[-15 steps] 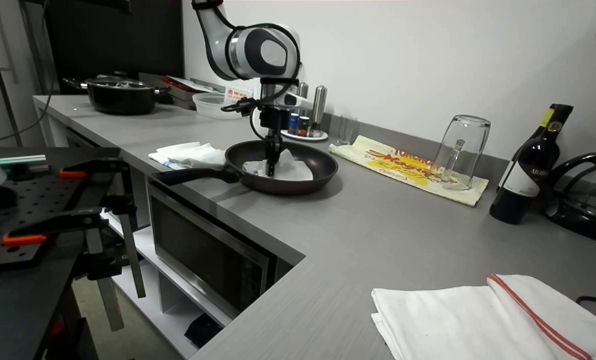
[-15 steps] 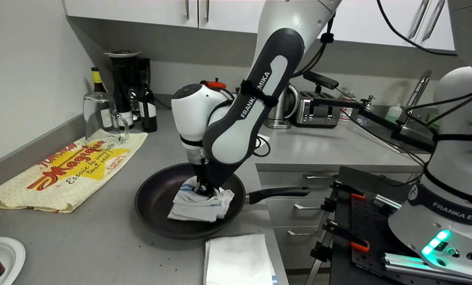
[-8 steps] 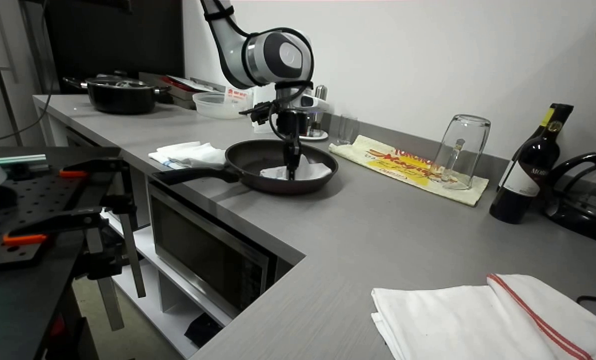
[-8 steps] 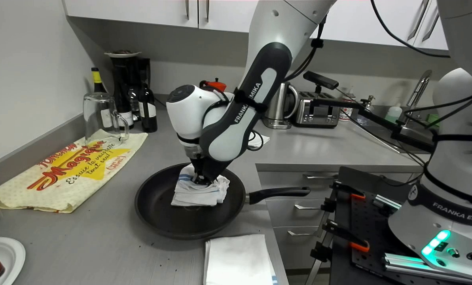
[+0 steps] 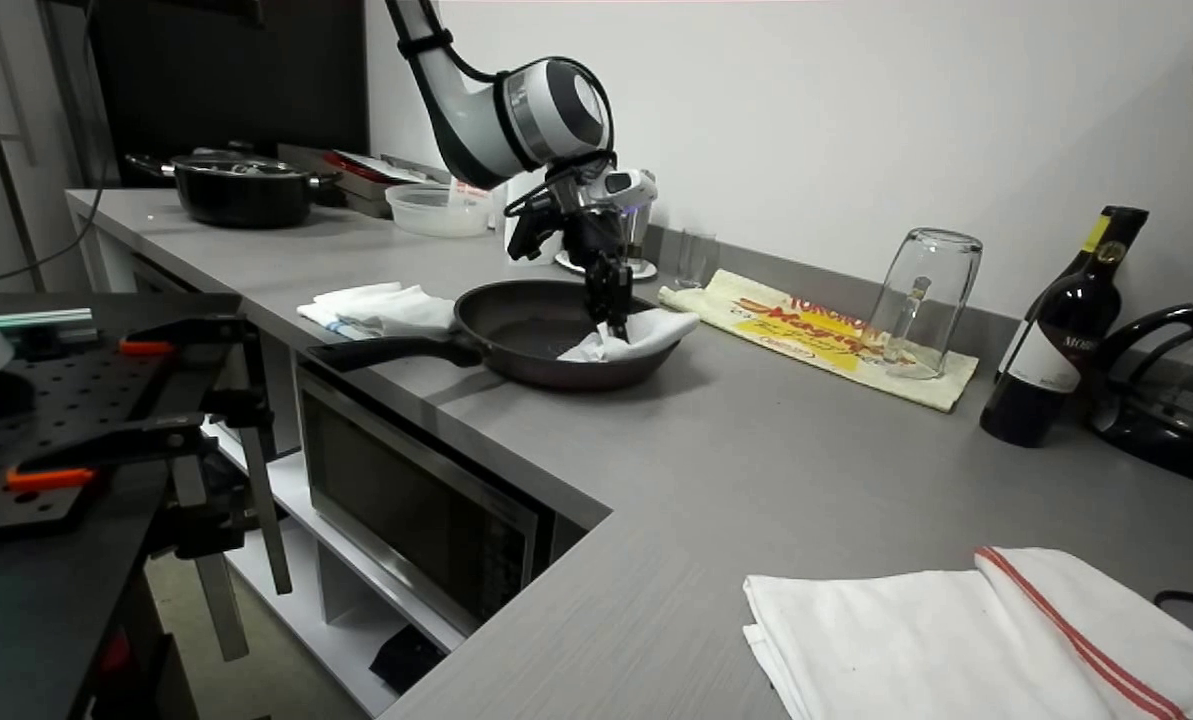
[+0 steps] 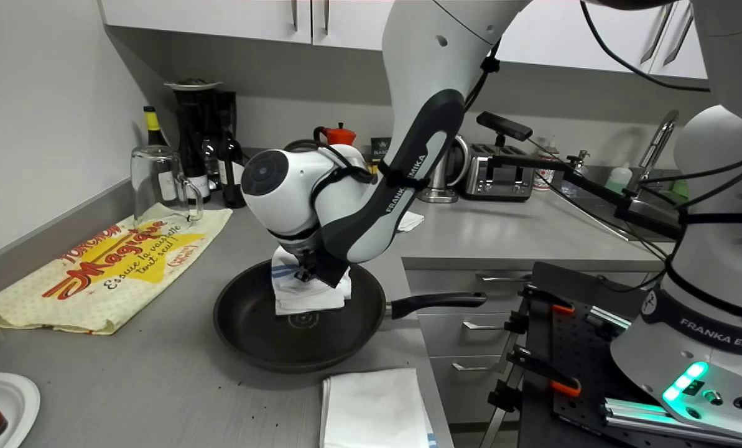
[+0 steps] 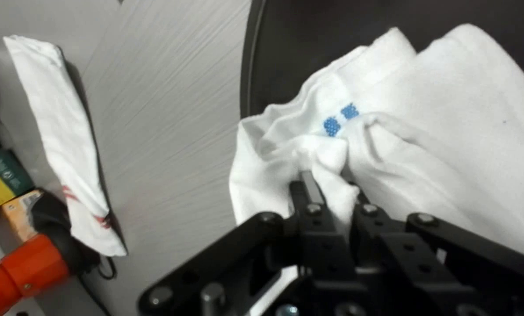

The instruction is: Wipe the pan with the white towel that is furthest from you

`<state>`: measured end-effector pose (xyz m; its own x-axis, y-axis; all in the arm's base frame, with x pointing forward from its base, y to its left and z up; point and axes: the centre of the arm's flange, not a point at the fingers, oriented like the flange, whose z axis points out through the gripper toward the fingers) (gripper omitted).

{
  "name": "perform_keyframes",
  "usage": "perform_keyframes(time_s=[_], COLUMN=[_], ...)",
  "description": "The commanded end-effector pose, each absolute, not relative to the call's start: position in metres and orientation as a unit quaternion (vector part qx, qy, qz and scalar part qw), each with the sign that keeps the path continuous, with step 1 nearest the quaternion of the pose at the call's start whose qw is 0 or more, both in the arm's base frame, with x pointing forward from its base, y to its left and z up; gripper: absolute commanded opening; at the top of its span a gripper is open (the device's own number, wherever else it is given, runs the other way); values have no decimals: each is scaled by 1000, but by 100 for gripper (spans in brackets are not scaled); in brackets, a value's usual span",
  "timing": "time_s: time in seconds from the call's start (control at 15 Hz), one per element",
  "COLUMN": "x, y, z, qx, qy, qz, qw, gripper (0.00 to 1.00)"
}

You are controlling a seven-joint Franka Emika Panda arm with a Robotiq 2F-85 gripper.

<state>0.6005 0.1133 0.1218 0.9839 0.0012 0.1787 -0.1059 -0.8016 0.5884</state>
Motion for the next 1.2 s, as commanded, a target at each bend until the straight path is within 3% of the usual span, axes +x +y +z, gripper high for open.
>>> perform_keyframes(time_s=[0.0, 0.27, 0.6, 1.13], x=[595, 583, 575, 538], y=[138, 186, 256, 360], z=[153, 190, 257, 319], qx=[932, 957, 988, 997], qy=[-8, -18, -49, -55], qz=[117, 98, 65, 36], qw=[344, 273, 131, 35], gripper=[2, 2, 2, 2])
